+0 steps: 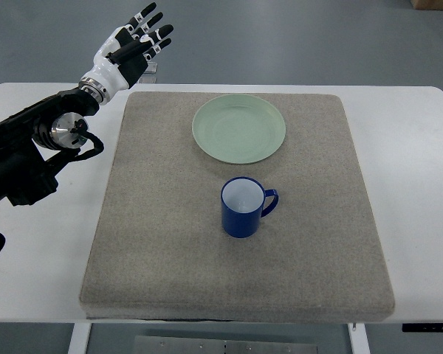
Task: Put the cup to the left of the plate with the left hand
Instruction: 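Extend the left hand from rest over the pad toward the blue mug, then lower the left hand beside the blue mug, fingers around its body, then close the left hand fingers around the blue mug, then lift the blue mug and carry it past the plate's near side, then lower the blue mug onto the pad beside the plate, then open the left hand and release the blue mug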
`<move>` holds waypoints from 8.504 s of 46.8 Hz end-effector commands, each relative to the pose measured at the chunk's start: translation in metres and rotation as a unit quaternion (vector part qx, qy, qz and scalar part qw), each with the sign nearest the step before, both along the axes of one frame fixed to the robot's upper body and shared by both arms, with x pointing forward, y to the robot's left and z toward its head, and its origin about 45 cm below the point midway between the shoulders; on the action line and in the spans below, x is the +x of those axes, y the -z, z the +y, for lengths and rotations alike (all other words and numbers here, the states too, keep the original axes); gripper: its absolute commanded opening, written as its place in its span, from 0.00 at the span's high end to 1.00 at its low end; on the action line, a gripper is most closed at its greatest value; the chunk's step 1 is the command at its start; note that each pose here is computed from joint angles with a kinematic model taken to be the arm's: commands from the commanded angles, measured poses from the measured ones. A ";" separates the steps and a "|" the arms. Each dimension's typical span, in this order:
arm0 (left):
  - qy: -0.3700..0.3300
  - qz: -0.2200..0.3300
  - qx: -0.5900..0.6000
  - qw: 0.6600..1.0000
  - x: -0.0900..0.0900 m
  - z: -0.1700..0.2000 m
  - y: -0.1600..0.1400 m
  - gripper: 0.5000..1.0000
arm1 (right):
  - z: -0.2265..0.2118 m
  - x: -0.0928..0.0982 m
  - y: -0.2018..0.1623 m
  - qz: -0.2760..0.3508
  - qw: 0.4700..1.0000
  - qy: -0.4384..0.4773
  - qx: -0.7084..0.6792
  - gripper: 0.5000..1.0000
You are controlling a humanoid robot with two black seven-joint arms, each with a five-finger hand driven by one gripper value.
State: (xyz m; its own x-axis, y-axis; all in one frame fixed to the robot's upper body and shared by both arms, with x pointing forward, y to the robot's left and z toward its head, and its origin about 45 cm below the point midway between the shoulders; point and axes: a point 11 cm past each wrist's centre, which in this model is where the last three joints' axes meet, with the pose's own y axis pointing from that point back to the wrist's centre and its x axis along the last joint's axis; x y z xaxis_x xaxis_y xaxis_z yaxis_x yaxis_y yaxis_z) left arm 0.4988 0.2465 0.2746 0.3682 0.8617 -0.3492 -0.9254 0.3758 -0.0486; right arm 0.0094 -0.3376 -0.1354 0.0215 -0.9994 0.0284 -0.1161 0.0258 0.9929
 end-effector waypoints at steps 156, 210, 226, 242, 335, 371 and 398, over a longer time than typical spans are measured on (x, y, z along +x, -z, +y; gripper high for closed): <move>0.356 -0.019 0.212 0.910 -0.132 -0.106 0.108 0.00 | 0.000 0.000 0.000 0.000 1.000 0.000 0.000 0.13; 0.315 -0.033 0.219 0.923 -0.120 -0.108 0.101 0.89 | 0.000 0.000 0.000 0.000 1.000 0.000 0.000 0.13; 0.178 -0.078 0.213 0.958 -0.079 -0.085 0.061 0.90 | 0.000 0.000 0.000 0.000 1.000 0.000 0.000 0.13; -0.016 -0.080 0.261 0.962 -0.049 -0.023 0.055 0.88 | 0.000 0.000 0.000 0.000 1.000 0.000 0.000 0.13; -0.095 -0.050 0.262 0.959 -0.049 0.026 0.098 0.29 | 0.000 0.000 0.000 0.000 1.000 0.000 0.000 0.13; -0.089 -0.053 0.254 0.962 -0.053 0.024 0.096 0.01 | 0.000 0.000 0.000 0.000 1.000 0.000 0.000 0.13; -0.072 -0.121 0.225 0.964 -0.055 0.027 0.035 0.01 | 0.000 0.000 0.000 0.000 1.000 0.000 0.000 0.13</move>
